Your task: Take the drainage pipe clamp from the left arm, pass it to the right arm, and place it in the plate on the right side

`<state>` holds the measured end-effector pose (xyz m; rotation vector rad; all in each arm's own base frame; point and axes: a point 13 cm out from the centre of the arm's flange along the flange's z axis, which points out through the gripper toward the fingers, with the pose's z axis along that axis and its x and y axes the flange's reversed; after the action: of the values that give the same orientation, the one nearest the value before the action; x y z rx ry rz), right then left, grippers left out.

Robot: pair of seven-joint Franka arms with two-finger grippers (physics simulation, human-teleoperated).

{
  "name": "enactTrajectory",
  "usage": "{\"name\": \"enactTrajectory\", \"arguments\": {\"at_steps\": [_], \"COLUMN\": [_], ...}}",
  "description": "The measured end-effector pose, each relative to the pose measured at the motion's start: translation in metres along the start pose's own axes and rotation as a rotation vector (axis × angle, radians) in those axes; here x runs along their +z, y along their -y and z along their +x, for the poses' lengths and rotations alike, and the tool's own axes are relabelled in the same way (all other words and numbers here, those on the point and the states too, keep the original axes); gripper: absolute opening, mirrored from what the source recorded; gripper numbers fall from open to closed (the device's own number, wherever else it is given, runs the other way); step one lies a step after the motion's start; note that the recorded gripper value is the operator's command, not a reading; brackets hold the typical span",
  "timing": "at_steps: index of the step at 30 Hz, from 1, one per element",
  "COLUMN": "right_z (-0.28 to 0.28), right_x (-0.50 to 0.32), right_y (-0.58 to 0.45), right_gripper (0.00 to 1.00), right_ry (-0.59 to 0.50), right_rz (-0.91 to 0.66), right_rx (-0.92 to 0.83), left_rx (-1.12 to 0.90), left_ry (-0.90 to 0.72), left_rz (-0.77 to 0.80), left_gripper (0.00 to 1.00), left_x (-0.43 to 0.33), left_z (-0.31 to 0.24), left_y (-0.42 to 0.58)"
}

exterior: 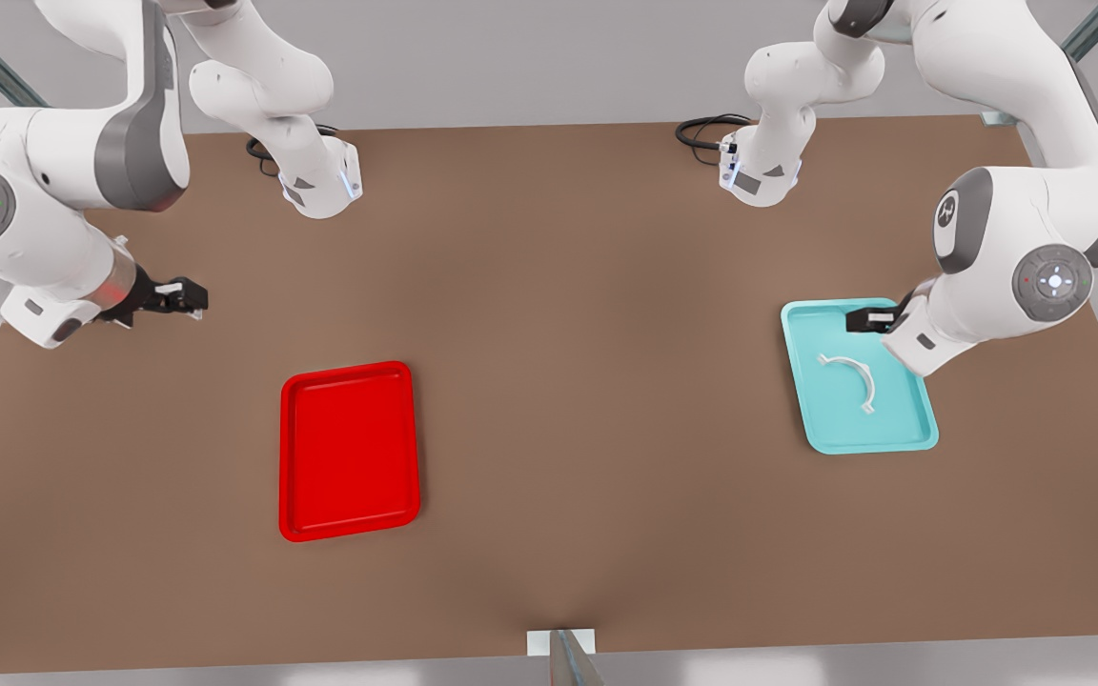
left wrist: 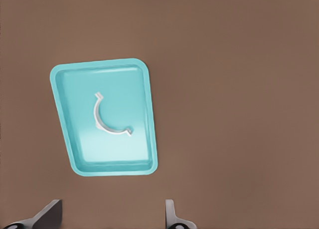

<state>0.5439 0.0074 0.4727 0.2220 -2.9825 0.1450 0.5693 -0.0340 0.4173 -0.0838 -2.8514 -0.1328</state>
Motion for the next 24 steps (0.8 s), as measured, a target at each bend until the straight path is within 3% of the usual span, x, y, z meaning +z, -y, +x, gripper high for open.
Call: {"name": "enactTrajectory", "arguments": {"at_steps": [3,6,9,14,22,24], "right_z": [-0.009,-0.018,-0.021,-0.024,-0.027,-0.027], "right_x": [-0.004,-0.009,-0.008,-0.005,-0.004,-0.004], "right_y": [-0.024,-0.036,-0.029,-0.016,-0.024,-0.023], "right_gripper": [1.0,1.0,1.0,1.0,1.0,1.0], "right_ry": [0.028,0.054,0.062,0.065,0.069,0.07], "right_rz": [0.009,0.003,-0.006,-0.013,-0.012,-0.012], "right_rx": [-0.057,-0.087,-0.08,-0.069,-0.097,-0.099], "left_rx": [-0.009,-0.104,-0.166,-0.153,-0.1,-0.088], "left_ry": [-0.009,-0.098,-0.14,-0.091,0.038,0.056], "left_rz": [-0.006,0.024,0.071,0.111,0.099,0.092], "left_gripper": [1.0,1.0,1.0,1.0,1.0,0.88], "left_x": [0.014,0.099,0.19,0.292,0.358,0.365], "left_z": [-0.012,-0.051,-0.058,-0.057,-0.076,-0.077], "left_y": [-0.007,-0.061,-0.101,-0.115,-0.138,-0.144]}}
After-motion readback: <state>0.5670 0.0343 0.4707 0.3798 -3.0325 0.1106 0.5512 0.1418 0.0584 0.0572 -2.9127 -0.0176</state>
